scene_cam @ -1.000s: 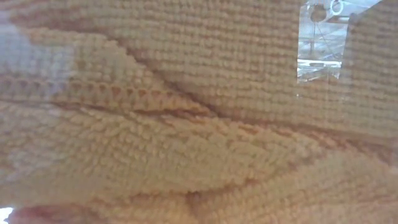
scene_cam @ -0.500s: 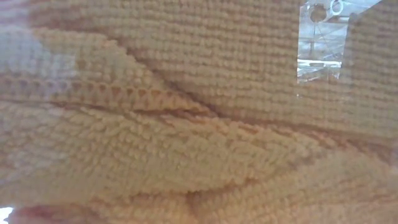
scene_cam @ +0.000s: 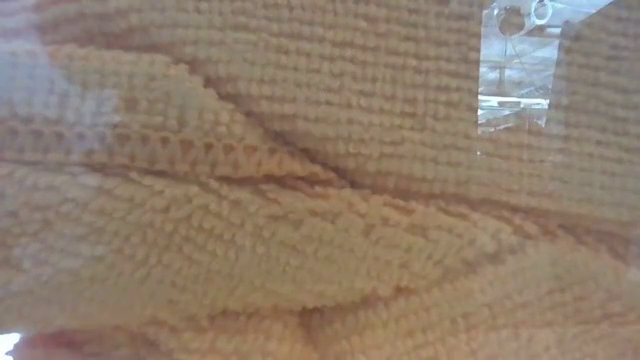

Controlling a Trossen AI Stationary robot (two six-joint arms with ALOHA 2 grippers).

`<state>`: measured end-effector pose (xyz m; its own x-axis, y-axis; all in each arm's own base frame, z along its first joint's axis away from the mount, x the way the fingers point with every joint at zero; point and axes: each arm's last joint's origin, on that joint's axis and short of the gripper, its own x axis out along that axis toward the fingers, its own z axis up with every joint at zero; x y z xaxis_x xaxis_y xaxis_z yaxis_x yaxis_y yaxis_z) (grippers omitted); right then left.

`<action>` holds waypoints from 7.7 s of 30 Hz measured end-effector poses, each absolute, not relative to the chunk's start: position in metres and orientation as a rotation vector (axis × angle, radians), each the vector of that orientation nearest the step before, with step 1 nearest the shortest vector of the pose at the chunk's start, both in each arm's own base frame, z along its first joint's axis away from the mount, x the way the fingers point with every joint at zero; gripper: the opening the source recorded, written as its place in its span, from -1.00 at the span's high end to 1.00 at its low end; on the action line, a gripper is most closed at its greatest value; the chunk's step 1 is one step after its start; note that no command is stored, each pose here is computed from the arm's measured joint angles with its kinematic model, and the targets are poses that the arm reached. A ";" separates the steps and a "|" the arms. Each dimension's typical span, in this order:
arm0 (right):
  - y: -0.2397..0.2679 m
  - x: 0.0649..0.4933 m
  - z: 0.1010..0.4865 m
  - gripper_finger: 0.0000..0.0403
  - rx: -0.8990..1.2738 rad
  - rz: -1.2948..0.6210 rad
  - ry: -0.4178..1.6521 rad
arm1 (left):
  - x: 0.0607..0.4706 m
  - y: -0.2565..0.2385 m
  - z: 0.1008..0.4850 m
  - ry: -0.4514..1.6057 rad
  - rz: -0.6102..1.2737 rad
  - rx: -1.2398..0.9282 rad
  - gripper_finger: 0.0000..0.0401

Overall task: Sort microfiber towel by color & place in baskets
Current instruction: Put the green microfiber towel into the left transparent bin

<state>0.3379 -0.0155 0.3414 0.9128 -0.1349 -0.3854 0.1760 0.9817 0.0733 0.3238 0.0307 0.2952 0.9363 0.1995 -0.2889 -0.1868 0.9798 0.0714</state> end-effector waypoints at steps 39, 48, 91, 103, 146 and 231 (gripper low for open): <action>-0.012 0.335 0.337 0.77 0.269 -0.211 0.431 | 0.313 0.029 0.286 0.450 0.137 0.025 0.91; -0.012 0.307 0.357 0.41 0.286 -0.226 0.454 | 0.295 0.037 0.282 0.586 0.210 0.028 0.89; 0.014 0.132 0.225 0.99 0.621 -0.368 0.872 | 0.173 -0.155 0.361 1.060 0.682 -0.942 0.92; 0.014 0.132 0.225 1.00 0.603 -0.361 0.875 | 0.158 -0.234 0.305 1.159 0.893 -0.875 0.92; 0.012 0.147 0.239 1.00 1.003 -0.544 0.538 | 0.122 -0.266 0.169 1.393 0.096 0.008 0.82; 0.014 0.161 0.228 1.00 0.873 -0.532 0.638 | 0.102 -0.196 0.311 1.407 0.326 -0.572 -0.36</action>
<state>0.1611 0.0141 0.2276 0.6948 -0.1658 -0.6998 0.6585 0.5379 0.5264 0.1025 -0.1964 0.3106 0.1504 -0.1180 -0.9816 -0.5374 0.8236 -0.1813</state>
